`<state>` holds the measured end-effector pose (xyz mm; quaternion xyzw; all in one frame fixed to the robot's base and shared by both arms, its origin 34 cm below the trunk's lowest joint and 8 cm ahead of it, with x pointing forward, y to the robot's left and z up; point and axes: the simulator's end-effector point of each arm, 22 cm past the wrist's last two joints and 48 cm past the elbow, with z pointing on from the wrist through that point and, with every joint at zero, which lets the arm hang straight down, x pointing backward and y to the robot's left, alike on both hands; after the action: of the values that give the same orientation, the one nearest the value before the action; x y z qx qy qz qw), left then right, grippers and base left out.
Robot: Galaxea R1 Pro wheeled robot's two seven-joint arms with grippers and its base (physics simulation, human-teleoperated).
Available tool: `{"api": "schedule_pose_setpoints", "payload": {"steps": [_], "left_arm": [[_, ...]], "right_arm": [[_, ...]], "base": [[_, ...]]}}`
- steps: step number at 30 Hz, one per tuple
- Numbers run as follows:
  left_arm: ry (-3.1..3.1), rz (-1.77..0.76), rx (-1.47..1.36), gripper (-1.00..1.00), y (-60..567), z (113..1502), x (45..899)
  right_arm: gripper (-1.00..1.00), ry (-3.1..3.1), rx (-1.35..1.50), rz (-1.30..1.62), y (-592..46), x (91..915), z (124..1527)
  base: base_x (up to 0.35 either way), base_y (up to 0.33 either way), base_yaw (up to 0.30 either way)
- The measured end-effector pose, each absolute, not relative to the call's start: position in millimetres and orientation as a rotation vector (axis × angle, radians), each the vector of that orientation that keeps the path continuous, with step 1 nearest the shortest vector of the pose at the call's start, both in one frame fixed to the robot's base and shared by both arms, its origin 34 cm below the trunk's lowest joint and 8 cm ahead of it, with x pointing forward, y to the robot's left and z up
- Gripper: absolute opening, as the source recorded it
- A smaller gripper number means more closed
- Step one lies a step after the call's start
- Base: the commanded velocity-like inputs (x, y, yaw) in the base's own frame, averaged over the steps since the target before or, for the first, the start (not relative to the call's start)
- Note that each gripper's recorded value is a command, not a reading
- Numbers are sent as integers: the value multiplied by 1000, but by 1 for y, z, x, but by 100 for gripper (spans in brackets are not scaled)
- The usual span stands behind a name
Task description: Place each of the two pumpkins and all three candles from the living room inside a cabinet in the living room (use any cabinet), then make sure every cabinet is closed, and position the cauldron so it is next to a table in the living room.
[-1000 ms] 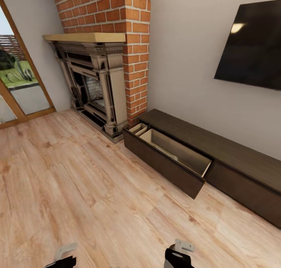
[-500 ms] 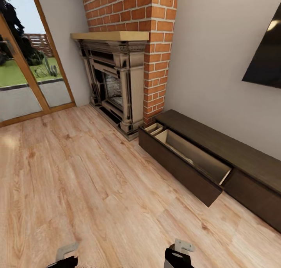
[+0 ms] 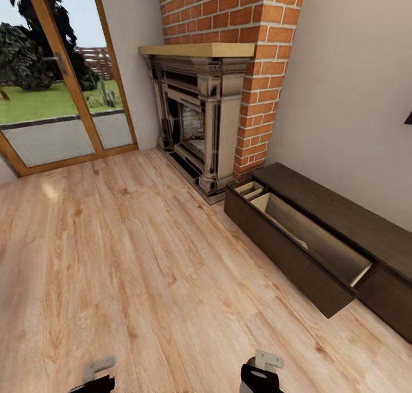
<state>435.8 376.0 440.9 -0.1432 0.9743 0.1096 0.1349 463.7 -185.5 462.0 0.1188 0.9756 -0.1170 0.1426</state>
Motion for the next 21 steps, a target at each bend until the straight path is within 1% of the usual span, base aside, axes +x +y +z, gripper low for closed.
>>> {"api": "schedule_pose_setpoints", "payload": {"steps": [7,10,18,21], "left_arm": [[2828,317,-414,100,375,439,434],[2830,317,-416,100,375,439,433],[2834,319,-417,100,375,437,431],[2835,318,-417,100,375,437,430]], "right_arm": [[-100,2815,308,-342,-184,463,461],[-100,2816,307,-342,-184,463,461],[-100,2817,303,-339,-184,463,459],[-100,2818,302,-338,-183,462,459]], "base": [[3,0,281],[111,26,281],[256,127,281],[279,142,140]]}}
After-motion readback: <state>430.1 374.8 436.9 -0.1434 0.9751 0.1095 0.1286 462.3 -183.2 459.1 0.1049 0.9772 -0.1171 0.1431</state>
